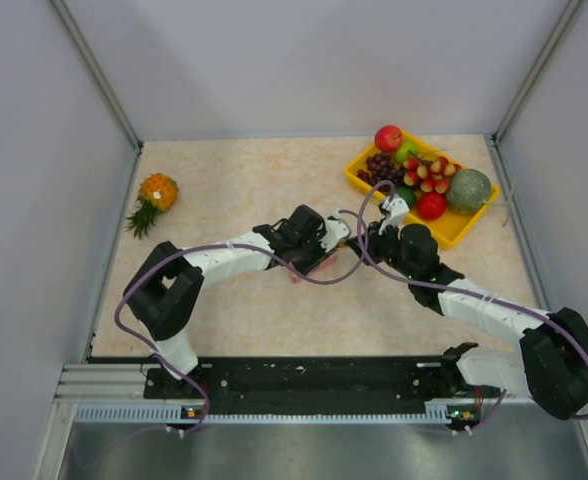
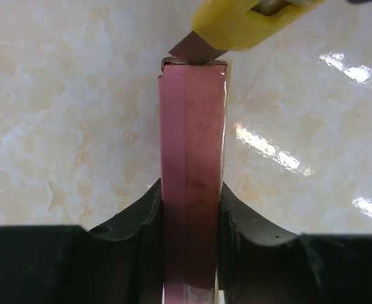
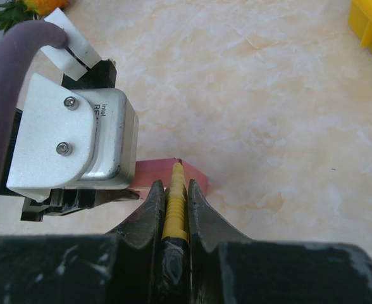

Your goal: Unpack the express box

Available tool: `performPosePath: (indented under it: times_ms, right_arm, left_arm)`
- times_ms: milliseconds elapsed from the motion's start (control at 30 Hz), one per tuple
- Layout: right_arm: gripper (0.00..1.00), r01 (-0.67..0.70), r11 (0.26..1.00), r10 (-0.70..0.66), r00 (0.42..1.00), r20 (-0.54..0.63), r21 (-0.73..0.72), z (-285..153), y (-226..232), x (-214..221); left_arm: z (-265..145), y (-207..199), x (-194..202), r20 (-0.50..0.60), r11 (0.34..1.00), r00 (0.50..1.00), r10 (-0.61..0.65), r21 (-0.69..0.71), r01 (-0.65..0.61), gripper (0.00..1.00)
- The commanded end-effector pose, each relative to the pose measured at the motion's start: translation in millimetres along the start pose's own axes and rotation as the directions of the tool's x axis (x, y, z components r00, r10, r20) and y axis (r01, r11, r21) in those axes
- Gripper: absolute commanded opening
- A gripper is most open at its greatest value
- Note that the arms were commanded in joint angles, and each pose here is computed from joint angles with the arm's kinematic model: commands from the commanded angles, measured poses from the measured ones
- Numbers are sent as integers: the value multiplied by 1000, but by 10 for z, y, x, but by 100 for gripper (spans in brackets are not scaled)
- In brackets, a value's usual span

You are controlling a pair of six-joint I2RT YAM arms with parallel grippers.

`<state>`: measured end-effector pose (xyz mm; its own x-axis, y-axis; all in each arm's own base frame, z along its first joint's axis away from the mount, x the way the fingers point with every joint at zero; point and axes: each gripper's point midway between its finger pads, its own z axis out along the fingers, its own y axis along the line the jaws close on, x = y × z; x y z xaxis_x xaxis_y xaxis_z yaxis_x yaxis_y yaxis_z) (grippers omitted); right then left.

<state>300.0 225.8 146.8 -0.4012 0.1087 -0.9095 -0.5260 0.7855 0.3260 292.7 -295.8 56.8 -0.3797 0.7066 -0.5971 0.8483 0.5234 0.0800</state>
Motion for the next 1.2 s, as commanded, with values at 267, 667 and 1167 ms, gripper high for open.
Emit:
performPosePath:
  times_ms: [267,667,1167]
  right_arm:
    - [0,-59,998,55,974,-220,-10,-236,21,537]
    - [0,-93,993,100,989,-106,68,-382,-88,182]
    - [0,-204,945,238,965,-106,257,-468,-348,165]
  left_arm:
    - [55,311,423,-154,987,985,-80,-147,57,14]
    - [10,241,294,-120,990,987,-106,-106,94,22]
    - [-345,66,-559,101,971,966,-238,40,235,87]
